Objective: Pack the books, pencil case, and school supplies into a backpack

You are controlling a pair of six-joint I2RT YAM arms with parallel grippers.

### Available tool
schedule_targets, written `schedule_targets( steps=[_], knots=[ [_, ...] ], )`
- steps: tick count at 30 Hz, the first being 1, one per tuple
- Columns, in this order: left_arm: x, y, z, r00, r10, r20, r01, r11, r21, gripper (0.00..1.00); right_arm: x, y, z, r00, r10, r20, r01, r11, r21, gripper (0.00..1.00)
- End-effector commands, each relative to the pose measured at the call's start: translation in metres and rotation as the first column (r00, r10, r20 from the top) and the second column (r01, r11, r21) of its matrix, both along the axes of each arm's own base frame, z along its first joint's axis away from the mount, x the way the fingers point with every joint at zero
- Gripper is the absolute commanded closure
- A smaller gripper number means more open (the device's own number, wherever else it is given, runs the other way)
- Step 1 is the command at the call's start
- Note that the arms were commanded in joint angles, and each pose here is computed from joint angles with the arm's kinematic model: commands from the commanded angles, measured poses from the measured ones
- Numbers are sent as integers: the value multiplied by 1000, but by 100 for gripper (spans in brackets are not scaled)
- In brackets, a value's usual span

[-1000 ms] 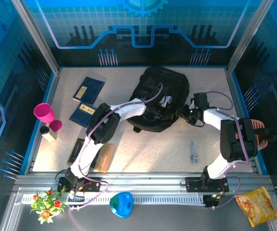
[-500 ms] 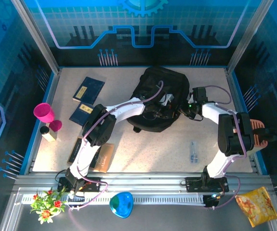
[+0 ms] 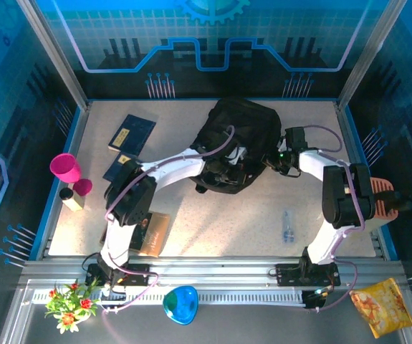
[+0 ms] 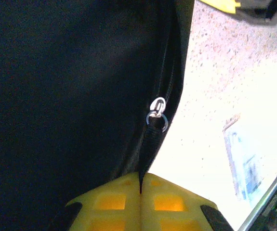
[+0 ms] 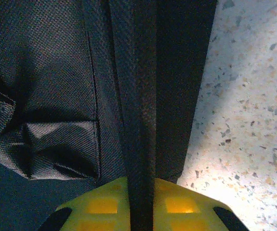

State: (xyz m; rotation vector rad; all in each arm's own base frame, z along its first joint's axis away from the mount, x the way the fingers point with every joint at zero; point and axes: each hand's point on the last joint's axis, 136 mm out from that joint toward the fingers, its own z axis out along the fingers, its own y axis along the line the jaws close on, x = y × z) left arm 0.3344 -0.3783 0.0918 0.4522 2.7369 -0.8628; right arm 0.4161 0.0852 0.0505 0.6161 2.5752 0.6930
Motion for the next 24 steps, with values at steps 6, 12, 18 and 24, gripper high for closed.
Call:
schedule_targets(
  steps=[6, 12, 18, 24],
  knots=[
    [-34, 66, -12, 1000, 3, 2, -4, 981, 196, 100, 22, -17, 0, 999, -37, 32, 39, 997, -63, 88],
    [-36, 68, -7, 1000, -8, 14, 6, 984, 176, 100, 16, -2, 23, 997, -19, 79, 17, 1000, 25, 82],
    [-32, 57, -2, 999, -21, 25, 18, 992, 127, 100, -32, 20, 41, 998, -40, 44, 35, 993, 109, 45],
    [-32, 55, -2, 999, -33, 25, 30, 993, 118, 100, -78, 45, 31, 995, -89, -38, 93, 989, 114, 30]
  ],
)
